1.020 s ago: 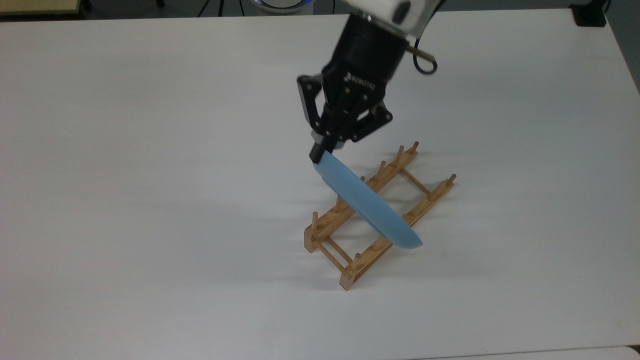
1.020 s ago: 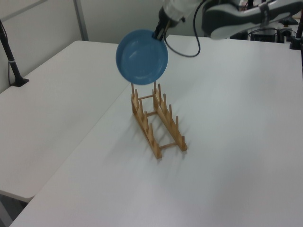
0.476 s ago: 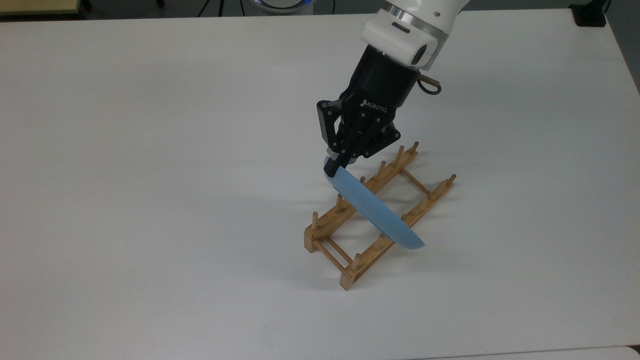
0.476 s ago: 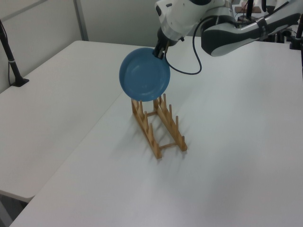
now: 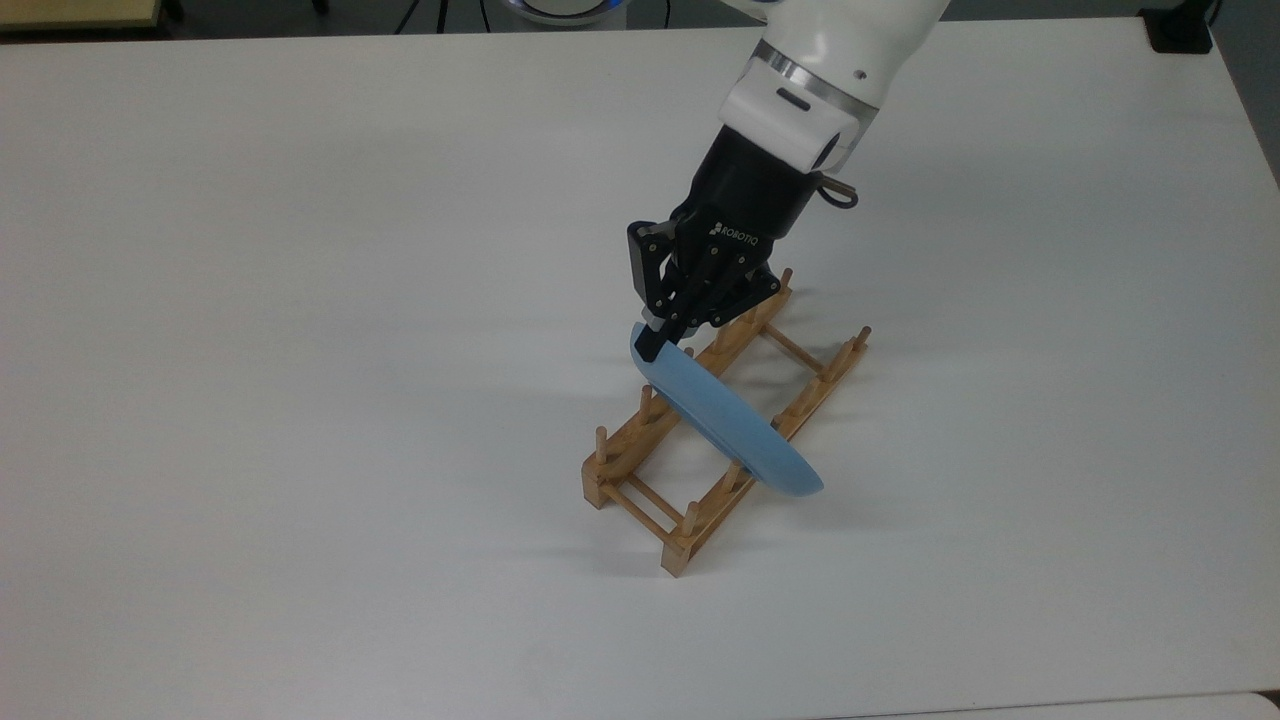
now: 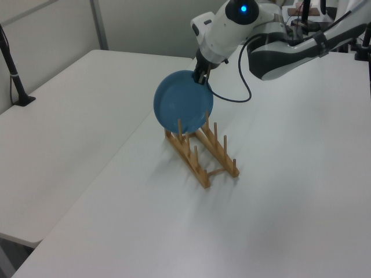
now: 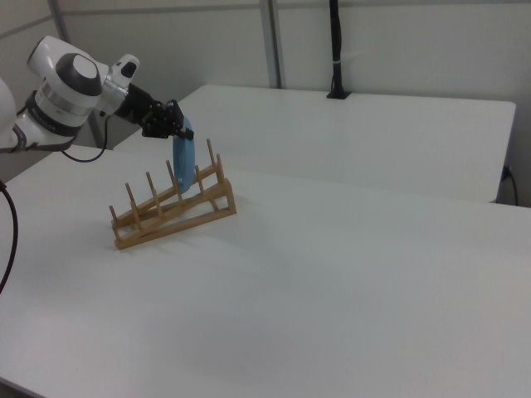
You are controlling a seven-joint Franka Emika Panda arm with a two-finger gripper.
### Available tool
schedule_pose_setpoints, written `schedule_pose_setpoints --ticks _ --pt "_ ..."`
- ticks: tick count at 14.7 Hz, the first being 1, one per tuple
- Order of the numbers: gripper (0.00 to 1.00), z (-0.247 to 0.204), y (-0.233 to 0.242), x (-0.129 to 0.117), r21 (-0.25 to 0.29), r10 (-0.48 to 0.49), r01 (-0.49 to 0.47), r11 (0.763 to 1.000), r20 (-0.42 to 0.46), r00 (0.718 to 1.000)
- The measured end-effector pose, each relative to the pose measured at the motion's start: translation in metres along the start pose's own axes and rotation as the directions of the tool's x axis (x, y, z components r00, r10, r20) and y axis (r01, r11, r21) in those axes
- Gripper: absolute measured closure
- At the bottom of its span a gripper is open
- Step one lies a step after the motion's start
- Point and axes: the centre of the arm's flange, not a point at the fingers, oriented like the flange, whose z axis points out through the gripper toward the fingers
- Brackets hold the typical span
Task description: Place plate in plate rack
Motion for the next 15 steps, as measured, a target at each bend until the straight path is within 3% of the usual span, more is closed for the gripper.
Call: schedule_pose_setpoints --ticks 1,3,7,9,10,12,13,15 --pt "0.91 0.002 -0.002 -0.002 0.0 0.0 0.0 1.0 0.005 1.0" --pt "0.75 0.005 -0.004 -0.005 0.001 0.026 -0.026 1.0 0.013 1.0" --pt "0.33 0.006 -0.005 -0.006 0.01 0.118 -0.118 0.993 0.02 0.993" --pt "0.12 0.003 -0.009 -0.006 0.088 0.209 -0.215 0.973 0.07 0.975" --pt "0.0 -0.001 -0.01 -0.006 0.159 0.27 -0.288 0.944 0.122 0.955" --pt "0.0 -0.007 -0.006 -0.009 0.243 0.335 -0.393 0.887 0.247 0.909" --pt "0.0 -0.01 0.001 -0.015 0.26 0.338 -0.431 0.864 0.334 0.88" --pt "0.0 -0.019 0.029 -0.031 0.282 0.286 -0.459 0.842 0.489 0.824"
